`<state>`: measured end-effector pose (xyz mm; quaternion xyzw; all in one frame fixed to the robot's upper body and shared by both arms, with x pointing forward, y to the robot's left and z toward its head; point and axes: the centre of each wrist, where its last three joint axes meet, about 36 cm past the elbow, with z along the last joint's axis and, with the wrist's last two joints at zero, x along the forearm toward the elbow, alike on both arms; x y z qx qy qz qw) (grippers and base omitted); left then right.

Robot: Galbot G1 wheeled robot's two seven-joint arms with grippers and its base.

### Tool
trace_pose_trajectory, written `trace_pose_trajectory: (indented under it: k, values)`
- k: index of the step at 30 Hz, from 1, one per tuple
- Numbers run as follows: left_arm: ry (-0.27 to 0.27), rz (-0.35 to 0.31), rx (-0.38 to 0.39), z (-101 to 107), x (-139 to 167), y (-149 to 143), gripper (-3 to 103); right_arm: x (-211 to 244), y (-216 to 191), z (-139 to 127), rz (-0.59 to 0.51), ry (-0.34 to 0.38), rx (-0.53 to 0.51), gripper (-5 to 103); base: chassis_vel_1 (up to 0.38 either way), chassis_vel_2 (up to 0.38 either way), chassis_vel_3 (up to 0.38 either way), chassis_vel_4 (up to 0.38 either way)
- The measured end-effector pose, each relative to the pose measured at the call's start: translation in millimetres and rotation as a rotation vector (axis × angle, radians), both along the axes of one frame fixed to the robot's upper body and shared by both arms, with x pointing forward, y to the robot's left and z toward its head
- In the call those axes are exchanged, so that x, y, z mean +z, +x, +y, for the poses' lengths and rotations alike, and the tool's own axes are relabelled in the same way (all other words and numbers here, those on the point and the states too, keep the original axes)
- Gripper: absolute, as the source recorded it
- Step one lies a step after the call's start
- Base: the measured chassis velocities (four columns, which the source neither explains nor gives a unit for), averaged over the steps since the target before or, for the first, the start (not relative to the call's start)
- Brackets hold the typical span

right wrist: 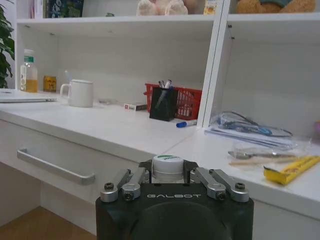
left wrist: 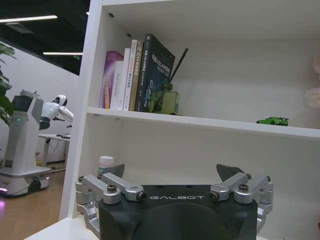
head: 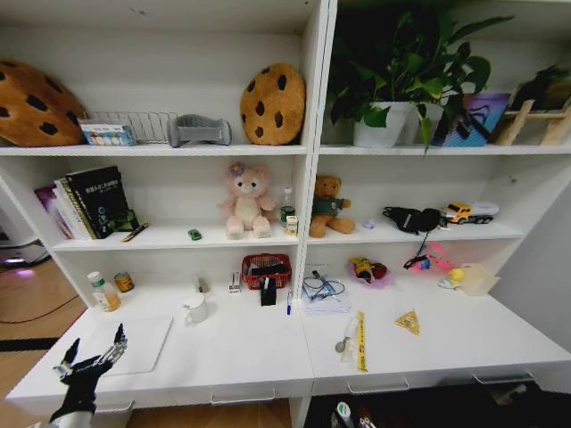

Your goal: Organize the objects on the table.

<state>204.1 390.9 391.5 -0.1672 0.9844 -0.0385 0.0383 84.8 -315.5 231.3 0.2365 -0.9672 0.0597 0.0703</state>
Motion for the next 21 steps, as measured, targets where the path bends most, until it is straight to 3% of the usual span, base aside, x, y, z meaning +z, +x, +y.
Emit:
trace_pose_trajectory:
  k: [13, 21]
  values:
    - [0.008, 0.007, 0.007, 1, 2, -4, 100, -74, -14, -19, 0.1, -0.043, -0.033, 30, 0.0, 0.0, 0.0, 0.0]
    - [0.015, 0.01, 0.008, -1, 5, -7, 100, -125, 8, -29, 0.147, -0.065, -0.09, 30, 0.0, 0.0, 0.0, 0.0]
